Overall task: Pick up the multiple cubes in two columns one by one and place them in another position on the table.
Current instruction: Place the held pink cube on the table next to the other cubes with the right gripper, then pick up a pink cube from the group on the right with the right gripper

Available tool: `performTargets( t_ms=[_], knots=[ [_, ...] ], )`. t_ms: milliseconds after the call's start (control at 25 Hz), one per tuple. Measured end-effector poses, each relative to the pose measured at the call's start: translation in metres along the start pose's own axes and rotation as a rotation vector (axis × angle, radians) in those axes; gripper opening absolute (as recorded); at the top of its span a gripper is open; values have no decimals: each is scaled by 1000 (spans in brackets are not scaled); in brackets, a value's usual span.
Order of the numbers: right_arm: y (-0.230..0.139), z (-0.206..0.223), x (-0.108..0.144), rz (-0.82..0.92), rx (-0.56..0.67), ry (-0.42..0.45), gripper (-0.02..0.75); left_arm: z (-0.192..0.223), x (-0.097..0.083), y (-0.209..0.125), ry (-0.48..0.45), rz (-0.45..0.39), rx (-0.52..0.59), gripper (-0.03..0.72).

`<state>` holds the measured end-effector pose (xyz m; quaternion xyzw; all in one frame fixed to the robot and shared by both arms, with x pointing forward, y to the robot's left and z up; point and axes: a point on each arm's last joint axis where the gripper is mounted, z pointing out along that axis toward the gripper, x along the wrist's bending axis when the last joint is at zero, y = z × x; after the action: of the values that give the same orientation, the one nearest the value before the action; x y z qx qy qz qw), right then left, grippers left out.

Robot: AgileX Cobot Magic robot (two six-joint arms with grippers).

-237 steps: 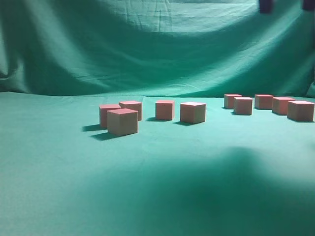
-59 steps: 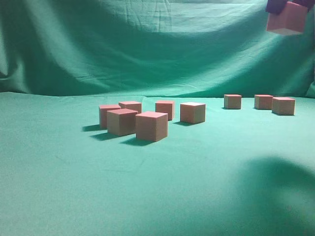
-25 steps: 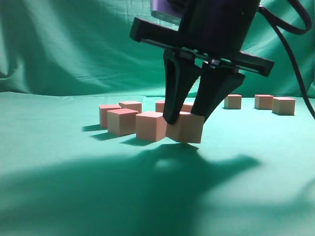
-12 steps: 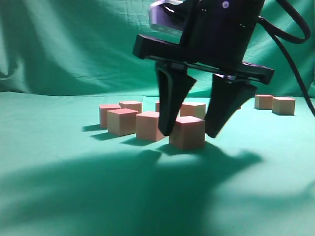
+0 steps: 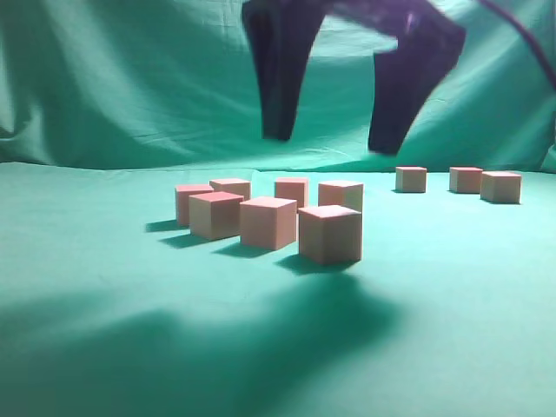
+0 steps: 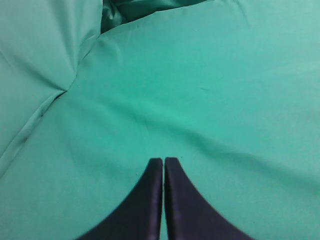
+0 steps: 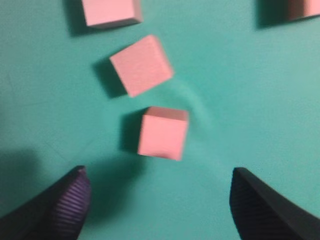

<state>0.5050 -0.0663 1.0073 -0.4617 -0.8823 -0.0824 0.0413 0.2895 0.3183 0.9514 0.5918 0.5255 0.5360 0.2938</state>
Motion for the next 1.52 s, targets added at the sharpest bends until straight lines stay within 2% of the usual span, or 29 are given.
performTargets(
  t_ms=[40,80,200,320,680,840,1040,1240,1520],
  knots=[
    [3,-9,-1,-17,5,-22,582,0,0,0,0,0,0,0],
    [6,-17,-2,-36,4,-56,538,0,0,0,0,0,0,0],
    [18,-42,-10,-70,-53,-150,537,0,0,0,0,0,0,0],
    [28,-65,-32,-19,-125,-183,537,0,0,0,0,0,0,0],
    [18,-80,-167,339,-210,-239,537,0,0,0,0,0,0,0],
    [18,-65,-207,438,-246,-237,537,0,0,0,0,0,0,0],
    [30,-30,-232,467,-271,-238,537,0,0,0,0,0,0,0],
    [41,-1,-244,466,-306,-243,537,0,0,0,0,0,0,0],
    [45,27,-253,457,-282,-259,537,0,0,0,0,0,0,0]
  ],
)
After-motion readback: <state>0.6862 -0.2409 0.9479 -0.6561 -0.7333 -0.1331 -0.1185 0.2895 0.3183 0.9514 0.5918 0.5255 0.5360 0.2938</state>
